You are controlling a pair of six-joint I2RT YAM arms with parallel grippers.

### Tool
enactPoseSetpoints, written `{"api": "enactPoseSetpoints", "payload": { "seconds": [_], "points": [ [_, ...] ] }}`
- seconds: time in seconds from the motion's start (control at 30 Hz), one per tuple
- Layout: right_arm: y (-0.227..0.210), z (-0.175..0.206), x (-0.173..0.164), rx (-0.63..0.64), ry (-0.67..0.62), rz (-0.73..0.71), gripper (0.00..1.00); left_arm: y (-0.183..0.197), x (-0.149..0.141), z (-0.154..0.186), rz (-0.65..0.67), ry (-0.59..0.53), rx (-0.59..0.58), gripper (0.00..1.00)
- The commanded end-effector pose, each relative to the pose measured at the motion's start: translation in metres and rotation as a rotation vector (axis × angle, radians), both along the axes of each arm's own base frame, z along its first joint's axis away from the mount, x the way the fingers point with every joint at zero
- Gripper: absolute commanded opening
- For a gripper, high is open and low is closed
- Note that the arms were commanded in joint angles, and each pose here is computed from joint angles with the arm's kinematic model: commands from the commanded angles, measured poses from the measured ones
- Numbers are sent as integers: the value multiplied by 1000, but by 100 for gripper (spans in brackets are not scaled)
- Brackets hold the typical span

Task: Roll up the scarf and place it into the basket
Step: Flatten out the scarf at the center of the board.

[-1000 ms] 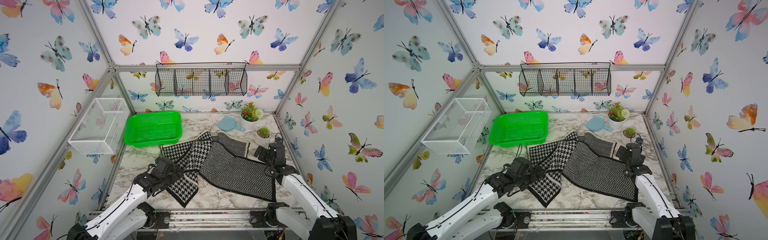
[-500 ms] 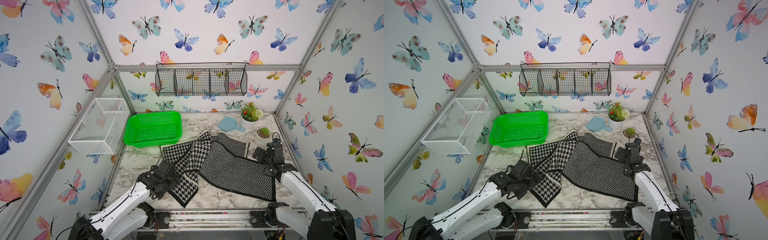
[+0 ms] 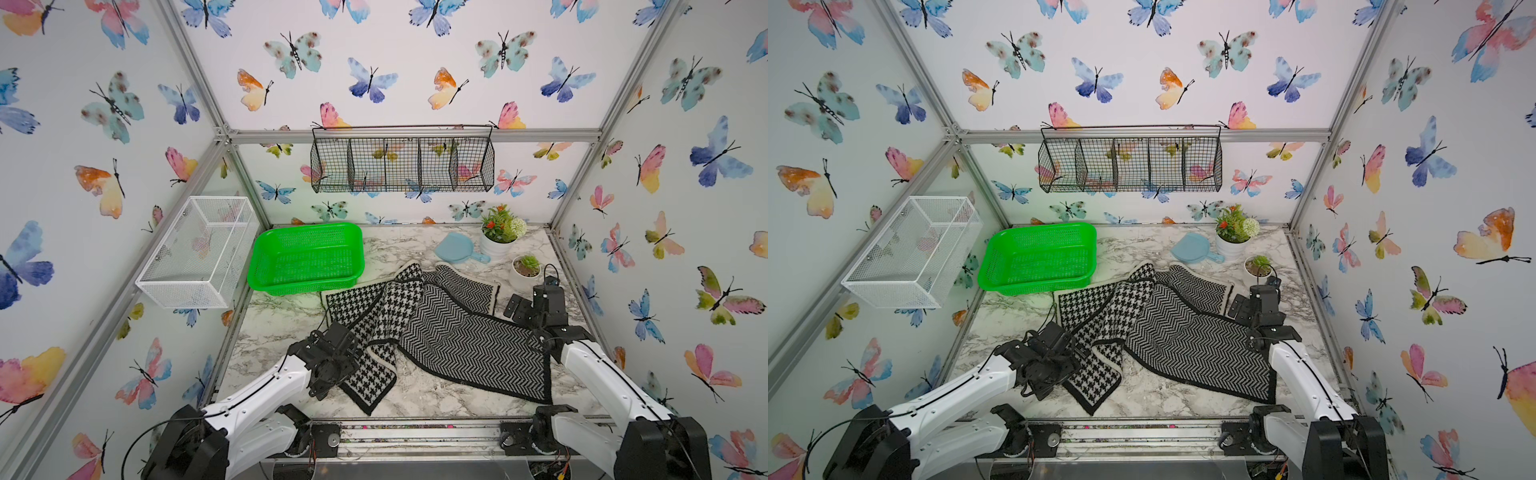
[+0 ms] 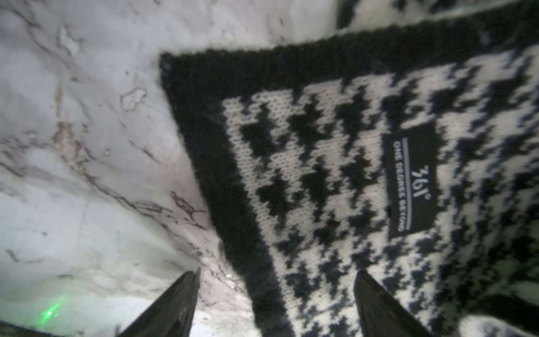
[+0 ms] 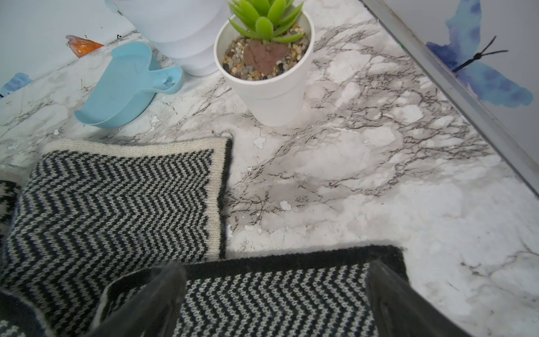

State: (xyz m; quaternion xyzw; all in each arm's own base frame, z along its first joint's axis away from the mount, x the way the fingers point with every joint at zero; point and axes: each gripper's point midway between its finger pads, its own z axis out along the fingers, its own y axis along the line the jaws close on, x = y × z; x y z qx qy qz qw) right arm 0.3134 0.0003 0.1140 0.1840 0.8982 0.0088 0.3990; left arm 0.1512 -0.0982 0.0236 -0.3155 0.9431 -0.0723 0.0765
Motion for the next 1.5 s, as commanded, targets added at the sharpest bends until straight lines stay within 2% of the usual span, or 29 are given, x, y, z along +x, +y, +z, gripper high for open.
{"api": "enactPoseSetpoints", "payload": {
  "seconds": [0.0, 0.17, 0.3, 0.4, 0.47, 0.63, 0.73, 0.87, 1.07, 1.27, 1.37, 1.47],
  "points": [
    [4, 3, 0, 22, 10, 2, 99, 6, -1, -10, -8, 14, 42, 79],
    [-3, 1, -6, -6, 34, -25, 99, 4, 3, -19, -7, -9, 8, 37],
    [-9, -9, -14, -32, 84, -47, 99, 5, 6, -24, -16, -25, -17, 26],
    [-11, -10, -17, -28, 108, -65, 99, 1, 13, -17, -23, -79, -49, 8],
    [-9, -10, -18, -16, 136, -67, 99, -1, 21, -4, -26, -145, -78, 2],
    [-2, -26, -32, 29, 238, -61, 99, 6, 47, 45, -8, -366, -82, 0],
    [1, -36, -41, 61, 291, -66, 95, 11, 57, 70, -23, -441, -78, 0],
    [4, -49, -56, 96, 370, -95, 90, 11, 68, 88, -58, -464, -86, 0],
    [0, -69, -78, 103, 510, -182, 91, 18, 89, 105, -83, -494, -112, 0],
    [-13, -70, -97, 90, 520, -295, 90, 36, 107, 119, -75, -531, -145, 0],
    [-15, -85, -109, 82, 554, -303, 89, 37, 111, 116, -87, -511, -170, 0],
    [-4, -100, -113, 138, 598, -287, 84, 37, 112, 112, -97, -493, -176, 0]
  ]
}}
